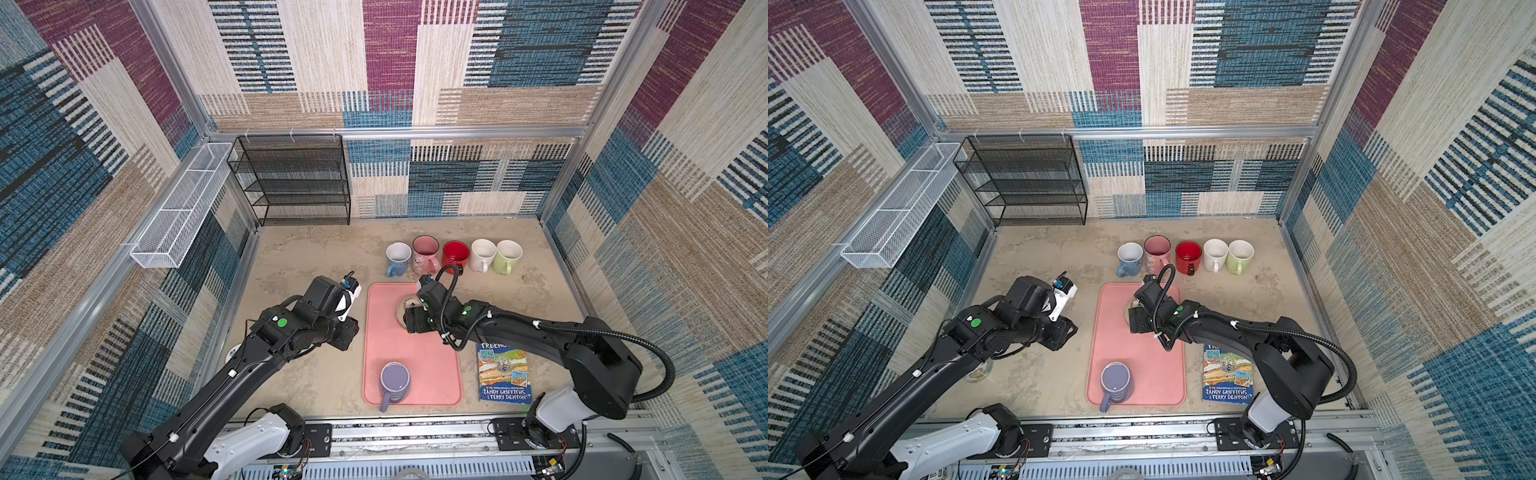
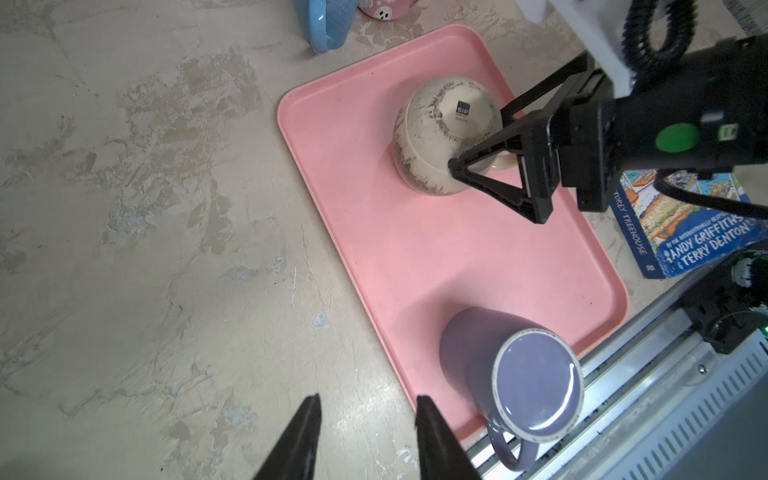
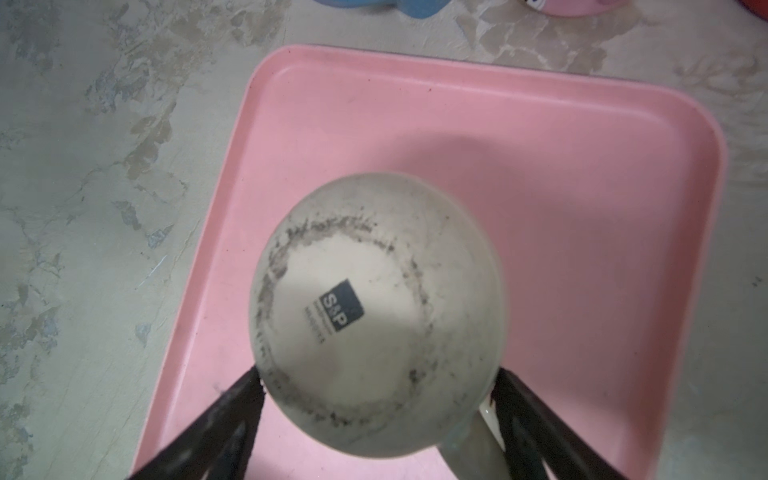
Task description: Turn the mug right side up
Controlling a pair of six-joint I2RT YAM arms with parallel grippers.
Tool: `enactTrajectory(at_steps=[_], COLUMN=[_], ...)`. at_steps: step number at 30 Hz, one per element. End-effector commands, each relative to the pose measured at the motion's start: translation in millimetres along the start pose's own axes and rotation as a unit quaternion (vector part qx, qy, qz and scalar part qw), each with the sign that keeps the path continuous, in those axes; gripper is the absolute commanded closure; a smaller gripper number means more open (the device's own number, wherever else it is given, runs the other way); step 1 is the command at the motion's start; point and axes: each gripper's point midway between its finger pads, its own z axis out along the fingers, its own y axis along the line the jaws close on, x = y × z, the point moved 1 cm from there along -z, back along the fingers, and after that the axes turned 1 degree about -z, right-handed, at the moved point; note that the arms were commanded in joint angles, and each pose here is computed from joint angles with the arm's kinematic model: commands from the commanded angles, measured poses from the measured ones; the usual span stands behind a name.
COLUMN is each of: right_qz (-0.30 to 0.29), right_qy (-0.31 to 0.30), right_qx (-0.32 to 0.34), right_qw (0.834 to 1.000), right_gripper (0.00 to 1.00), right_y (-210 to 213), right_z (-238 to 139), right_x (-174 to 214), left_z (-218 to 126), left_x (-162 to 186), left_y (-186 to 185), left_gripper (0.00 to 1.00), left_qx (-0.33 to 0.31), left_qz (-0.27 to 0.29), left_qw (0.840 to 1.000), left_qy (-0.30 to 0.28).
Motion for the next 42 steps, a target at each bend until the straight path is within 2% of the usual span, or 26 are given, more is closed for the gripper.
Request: enactTrajectory(at_steps=[1,10,21,29,42], right_qz=[-0.028,-0.045,-0.094,-0.100,-0.122], right_qy=[0.026,0.040,0.061,0.055,0.048], right_qx=[0.016,-0.011,-0.033,-0.042,-0.030], right_qw=[0.999,0.998,0.993,0.993,0.991], right_gripper=[0.11,0.10,0.11,0.12,0.22], right_y=[-7.3,-4.7,24.8,38.8,36.6], right_z=[-3.4,-17.1,-18.9,-19.5,-34.1], right_x=[10.9,30.7,60.3,51.7,42.0], left_z=[1.9,14.8,17.7,17.7,20.5], left_x=[-1.6,4.2,8.8,9.1,9.5], left_y=[-1.0,-0.9,2.5,3.1,5.9], left_gripper=[0.57,0.57,0.57,0.57,0.57], left_qx=[0.005,0.009,0.005,0.004,0.000], left_qz=[-0.011,-0.002,-0.001,-0.001,-0.005], left_qw=[1.000,1.000,1.000,1.000,1.000], left_qy=[-0.011,-0.015,-0.012,-0.013,-0.008])
